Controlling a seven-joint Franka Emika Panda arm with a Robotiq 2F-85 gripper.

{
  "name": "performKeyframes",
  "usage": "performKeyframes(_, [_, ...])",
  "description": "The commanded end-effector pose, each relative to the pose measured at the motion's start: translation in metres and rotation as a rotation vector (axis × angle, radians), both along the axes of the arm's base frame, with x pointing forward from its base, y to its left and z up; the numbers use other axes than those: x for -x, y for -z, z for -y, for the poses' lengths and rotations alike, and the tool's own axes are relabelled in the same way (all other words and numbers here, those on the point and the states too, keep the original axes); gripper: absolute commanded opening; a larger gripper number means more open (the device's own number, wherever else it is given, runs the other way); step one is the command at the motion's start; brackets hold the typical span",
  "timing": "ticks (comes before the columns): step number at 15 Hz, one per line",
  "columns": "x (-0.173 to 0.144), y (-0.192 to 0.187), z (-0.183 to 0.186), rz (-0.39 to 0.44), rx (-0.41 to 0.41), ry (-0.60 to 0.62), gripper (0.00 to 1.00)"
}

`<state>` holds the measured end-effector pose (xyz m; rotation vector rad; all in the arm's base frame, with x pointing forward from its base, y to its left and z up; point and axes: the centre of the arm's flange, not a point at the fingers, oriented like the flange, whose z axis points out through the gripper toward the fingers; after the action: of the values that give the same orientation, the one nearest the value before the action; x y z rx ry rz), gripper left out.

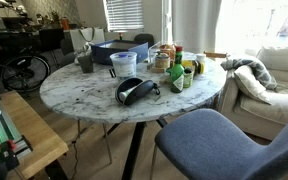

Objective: Move the bottle from the cup to the table

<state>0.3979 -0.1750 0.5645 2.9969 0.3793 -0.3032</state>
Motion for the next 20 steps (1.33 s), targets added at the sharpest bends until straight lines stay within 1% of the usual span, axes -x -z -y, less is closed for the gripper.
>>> performKeyframes(1, [-0.003,0.007,0.0,0.012,-0.001,-0.009,1.0])
performKeyframes(3, [-0.015,0.029,-0.002,0.001,-0.058,-0.005,1.0])
performKeyframes(4, [-0.022,0.046,-0.003,0.006,-0.052,0.014,1.0])
performKeyframes(5, [-0.027,0.056,-0.004,0.004,-0.062,0.036,1.0])
performKeyframes(6, [-0.034,0.074,-0.004,0.004,-0.051,0.088,1.0])
performKeyframes(8, [-0.044,0.097,0.001,0.012,-0.032,0.176,1.0])
performKeyframes(9, [-0.048,0.099,0.004,-0.012,-0.02,0.161,1.0])
performKeyframes(10, [-0.038,0.085,-0.002,-0.001,-0.023,0.122,1.0])
performKeyframes(12, [-0.045,0.1,0.001,-0.023,-0.019,0.138,1.0])
performKeyframes(16, [-0.047,0.1,0.003,-0.022,-0.016,0.146,1.0])
performKeyframes(18, [-0.049,0.114,0.003,-0.028,-0.068,0.18,1.0])
performKeyframes(20, [-0.053,0.127,0.005,-0.009,-0.103,0.248,1.0])
